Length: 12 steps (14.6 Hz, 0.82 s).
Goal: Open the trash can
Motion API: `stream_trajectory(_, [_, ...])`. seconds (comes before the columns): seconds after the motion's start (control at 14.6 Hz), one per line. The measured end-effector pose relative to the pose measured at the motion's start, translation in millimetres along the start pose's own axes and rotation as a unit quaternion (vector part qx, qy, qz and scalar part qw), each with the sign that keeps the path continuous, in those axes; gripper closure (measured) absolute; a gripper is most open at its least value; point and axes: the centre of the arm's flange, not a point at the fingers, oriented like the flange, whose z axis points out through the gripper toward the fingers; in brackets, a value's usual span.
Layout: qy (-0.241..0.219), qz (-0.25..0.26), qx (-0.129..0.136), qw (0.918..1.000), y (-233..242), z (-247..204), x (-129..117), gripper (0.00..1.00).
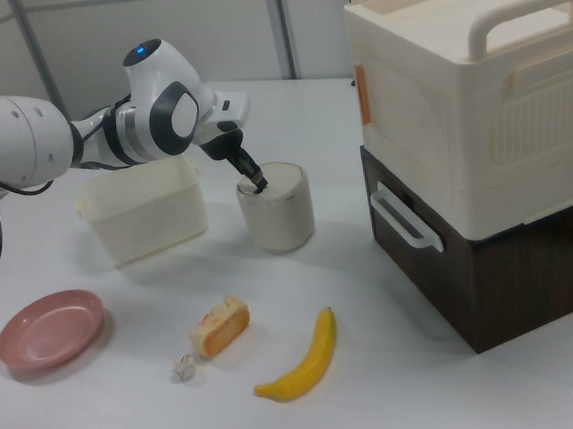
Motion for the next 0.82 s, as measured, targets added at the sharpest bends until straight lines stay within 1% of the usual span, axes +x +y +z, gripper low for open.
stream_trajectory(0.14, [0.001, 0.016, 0.003, 0.9999, 0.3, -3.5, 2.1, 0.99])
stream_trajectory(0.27, [-0.002, 0.04, 0.016, 0.999, 2.4, -18.9, 9.0, 0.99])
stream_trajectory(0.48, [-0.015, 0.062, 0.017, 0.9978, 11.4, -67.9, 22.7, 0.99])
stream_trajectory(0.69, [-0.024, 0.059, 0.01, 0.9979, 20.9, -121.4, 27.2, 0.99])
stream_trajectory(0.82, [-0.039, 0.041, 0.008, 0.9984, 25.7, -140.0, 25.3, 0.99])
